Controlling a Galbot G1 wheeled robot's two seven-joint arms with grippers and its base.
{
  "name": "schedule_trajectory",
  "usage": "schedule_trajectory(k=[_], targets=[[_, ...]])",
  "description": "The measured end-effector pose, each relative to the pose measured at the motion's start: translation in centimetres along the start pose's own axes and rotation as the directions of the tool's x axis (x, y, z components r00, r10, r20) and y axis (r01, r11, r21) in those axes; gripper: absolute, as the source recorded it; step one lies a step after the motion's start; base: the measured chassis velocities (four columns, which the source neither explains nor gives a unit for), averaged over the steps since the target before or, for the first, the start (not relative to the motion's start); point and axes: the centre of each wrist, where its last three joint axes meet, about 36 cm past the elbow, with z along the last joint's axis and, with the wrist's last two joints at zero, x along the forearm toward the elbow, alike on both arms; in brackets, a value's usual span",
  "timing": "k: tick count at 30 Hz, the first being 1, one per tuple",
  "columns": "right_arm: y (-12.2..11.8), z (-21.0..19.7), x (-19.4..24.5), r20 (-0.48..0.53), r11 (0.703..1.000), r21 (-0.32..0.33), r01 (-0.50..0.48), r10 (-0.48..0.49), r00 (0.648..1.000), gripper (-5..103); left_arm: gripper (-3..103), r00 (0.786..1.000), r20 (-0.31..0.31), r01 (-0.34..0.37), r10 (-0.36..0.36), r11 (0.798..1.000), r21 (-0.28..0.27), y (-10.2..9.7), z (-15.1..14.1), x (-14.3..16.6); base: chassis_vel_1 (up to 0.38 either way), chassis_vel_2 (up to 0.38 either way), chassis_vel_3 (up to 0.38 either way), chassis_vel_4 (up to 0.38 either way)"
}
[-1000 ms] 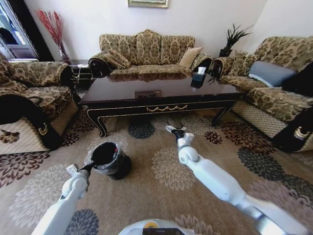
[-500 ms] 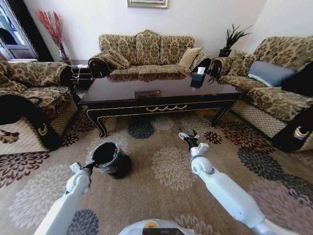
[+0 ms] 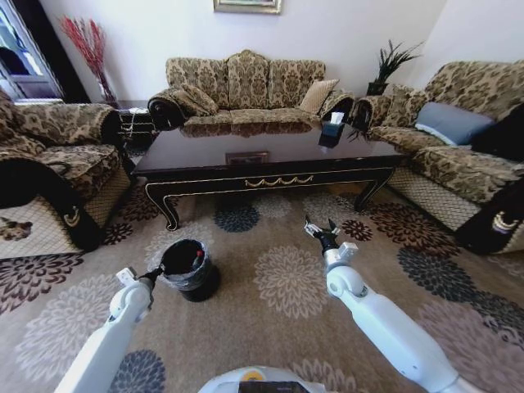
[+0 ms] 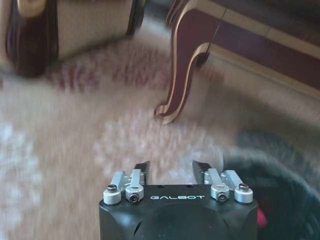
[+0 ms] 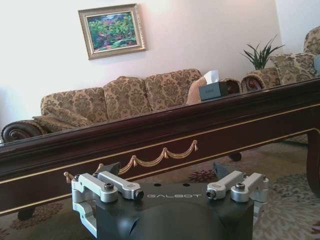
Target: Move to the front of the table and pick up the trash from the floor, then place it into the trash bin.
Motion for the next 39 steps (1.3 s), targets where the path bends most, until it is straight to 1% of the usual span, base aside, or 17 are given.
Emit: schedule_trajectory(k=[4, 6, 9, 11, 12, 16, 18, 20, 22, 23, 26, 28, 31, 34, 36, 38, 39], targets=[[-1.7, -2.1, 1.5, 0.043, 0.998, -0.027, -0.064, 0.065, 0.997, 100, 71, 0.991, 0.1, -0.084, 0.089, 0.995, -0.051, -1.8, -3.3, 3.4, 0.0, 0.0, 0.0, 0.0], [-2.0, -2.3, 1.7, 0.047, 0.997, -0.028, -0.071, 0.073, 0.996, 100, 71, 0.99, 0.105, -0.09, 0.095, 0.994, -0.057, -1.9, -3.4, 3.6, 0.0, 0.0, 0.0, 0.0], [-3.8, -3.6, 3.4, 0.076, 0.992, -0.028, -0.123, 0.125, 0.989, 100, 87, 0.976, 0.174, -0.113, 0.13, 0.988, -0.102, -2.0, -4.1, 6.4, 0.0, 0.0, 0.0, 0.0], [-4.0, -3.7, 3.8, 0.078, 0.992, -0.026, -0.127, 0.129, 0.989, 100, 87, 0.974, 0.185, -0.117, 0.134, 0.988, -0.103, -1.9, -4.1, 6.9, 0.0, 0.0, 0.0, 0.0], [-4.4, -3.8, 4.9, 0.083, 0.993, -0.018, -0.119, 0.12, 0.989, 100, 96, 0.966, 0.21, -0.133, 0.154, 0.985, -0.112, -1.7, -3.8, 8.7, 0.0, 0.0, 0.0, 0.0], [-5.2, -3.9, 6.8, 0.094, 0.996, 0.036, -0.086, 0.082, 0.992, 100, 100, 0.946, 0.247, -0.165, 0.208, 0.969, -0.184, -1.7, -3.1, 11.9, 0.0, 0.0, 0.0, 0.0], [-5.5, -3.9, 8.1, 0.108, 0.992, 0.103, -0.066, 0.055, 0.993, 100, 100, 0.916, 0.288, -0.185, 0.28, 0.93, -0.317, -1.2, -2.1, 13.6, 0.0, 0.0, 0.0, 0.0], [-5.3, -4.0, 9.4, 0.108, 0.989, 0.135, -0.052, 0.038, 0.993, 100, 100, 0.885, 0.287, -0.229, 0.367, 0.879, -0.418, -0.3, -0.8, 14.3, 0.0, 0.0, 0.0, 0.0], [-5.2, -4.0, 9.7, 0.104, 0.989, 0.142, -0.05, 0.035, 0.994, 100, 100, 0.878, 0.284, -0.241, 0.386, 0.868, -0.435, -0.1, -0.5, 14.5, 0.0, 0.0, 0.0, 0.0], [-4.8, -3.6, 11.2, 0.087, 0.984, 0.168, -0.05, 0.035, 0.996, 100, 100, 0.842, 0.278, -0.292, 0.463, 0.823, -0.487, 0.5, 0.7, 14.9, 0.0, 0.0, 0.0, 0.0], [-4.6, -2.1, 14.2, 0.044, 0.976, 0.207, -0.062, 0.054, 0.998, 100, 100, 0.799, 0.296, -0.329, 0.524, 0.792, -0.515, 0.7, 2.3, 15.7, 0.0, 0.0, 0.0, 0.0], [-4.6, -1.0, 16.0, 0.035, 0.974, 0.216, -0.065, 0.059, 0.998, 100, 100, 0.798, 0.302, -0.328, 0.522, 0.796, -0.508, 0.5, 3.0, 16.2, 0.0, 0.0, 0.0, 0.0], [-4.8, 0.9, 19.5, 0.041, 0.968, 0.246, -0.044, 0.036, 0.999, 100, 100, 0.831, 0.314, -0.285, 0.46, 0.836, -0.47, -0.2, 4.9, 17.4, 0.0, 0.0, 0.0, 0.0], [-4.5, 0.9, 20.9, 0.053, 0.966, 0.256, -0.028, 0.015, 0.998, 100, 100, 0.841, 0.342, -0.238, 0.419, 0.854, -0.462, -0.5, 5.9, 18.1, 0.0, 0.0, 0.0, 0.0], [-4.0, -0.1, 21.4, 0.076, 0.968, 0.251, -0.023, 0.004, 0.997, 100, 100, 0.841, 0.383, -0.193, 0.382, 0.874, -0.446, -0.7, 6.7, 18.5, 0.0, 0.0, 0.0, 0.0], [-3.9, -0.4, 21.3, 0.081, 0.968, 0.251, -0.022, 0.002, 0.997, 100, 100, 0.841, 0.388, -0.188, 0.377, 0.876, -0.443, -0.7, 6.8, 18.6, 0.0, 0.0, 0.0, 0.0], [-3.8, -1.7, 20.9, 0.108, 0.965, 0.261, -0.026, -0.002, 0.994, 100, 100, 0.841, 0.413, -0.167, 0.35, 0.893, -0.418, -0.8, 7.2, 18.8, 0.0, 0.0, 0.0, 0.0]])
